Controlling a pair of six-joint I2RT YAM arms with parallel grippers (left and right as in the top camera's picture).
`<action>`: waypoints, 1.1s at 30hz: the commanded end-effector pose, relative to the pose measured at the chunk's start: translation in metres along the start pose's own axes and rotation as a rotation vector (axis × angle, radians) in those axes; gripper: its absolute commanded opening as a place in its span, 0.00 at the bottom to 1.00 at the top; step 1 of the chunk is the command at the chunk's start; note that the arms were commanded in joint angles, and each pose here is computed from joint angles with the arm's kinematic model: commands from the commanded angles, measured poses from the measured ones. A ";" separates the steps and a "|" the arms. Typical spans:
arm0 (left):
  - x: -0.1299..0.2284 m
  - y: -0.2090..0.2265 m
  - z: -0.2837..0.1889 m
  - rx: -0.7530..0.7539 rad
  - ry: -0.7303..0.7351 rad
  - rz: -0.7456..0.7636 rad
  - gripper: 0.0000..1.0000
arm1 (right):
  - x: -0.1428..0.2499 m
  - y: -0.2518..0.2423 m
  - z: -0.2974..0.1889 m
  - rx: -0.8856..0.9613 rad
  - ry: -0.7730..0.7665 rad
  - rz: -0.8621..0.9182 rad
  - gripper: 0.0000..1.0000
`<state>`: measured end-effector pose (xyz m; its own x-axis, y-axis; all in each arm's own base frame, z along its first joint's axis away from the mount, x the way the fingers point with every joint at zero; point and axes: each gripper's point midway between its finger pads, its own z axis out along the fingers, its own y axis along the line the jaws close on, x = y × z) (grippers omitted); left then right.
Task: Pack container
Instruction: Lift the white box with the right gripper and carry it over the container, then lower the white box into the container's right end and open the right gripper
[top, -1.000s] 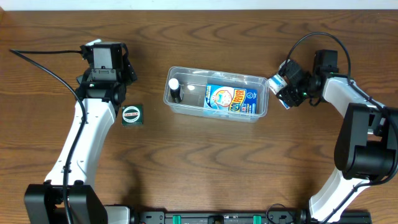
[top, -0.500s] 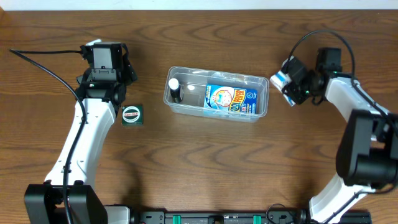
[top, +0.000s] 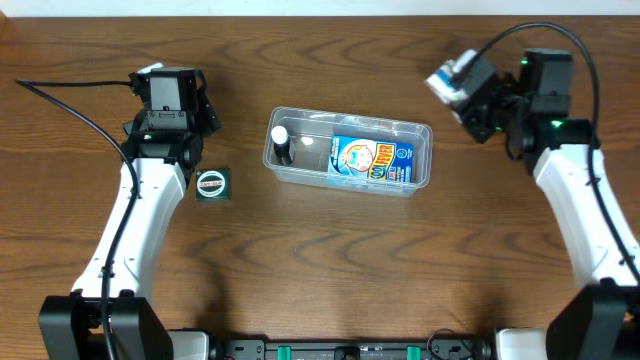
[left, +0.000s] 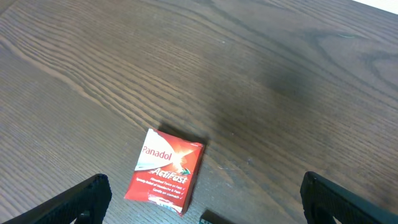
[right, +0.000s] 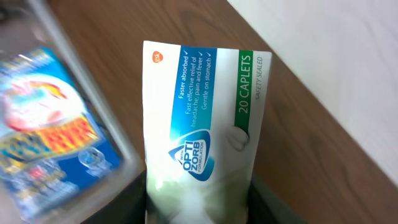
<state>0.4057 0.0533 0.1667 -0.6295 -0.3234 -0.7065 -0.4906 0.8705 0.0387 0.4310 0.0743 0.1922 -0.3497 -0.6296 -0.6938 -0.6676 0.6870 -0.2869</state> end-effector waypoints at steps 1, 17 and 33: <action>-0.006 0.003 -0.003 -0.010 -0.016 -0.006 0.98 | -0.038 0.031 -0.006 -0.058 -0.076 -0.061 0.38; -0.006 0.003 -0.003 -0.010 -0.016 -0.006 0.98 | -0.038 0.148 0.019 -0.349 0.020 -0.235 0.39; -0.006 0.003 -0.003 -0.010 -0.016 -0.006 0.98 | 0.017 0.153 0.068 -0.392 0.180 -0.401 0.43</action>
<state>0.4057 0.0533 0.1667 -0.6296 -0.3234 -0.7064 -0.4904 0.8707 0.0384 0.3623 0.1982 0.0995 -0.1399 -0.8568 -0.4964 -0.9496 0.2581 -0.1779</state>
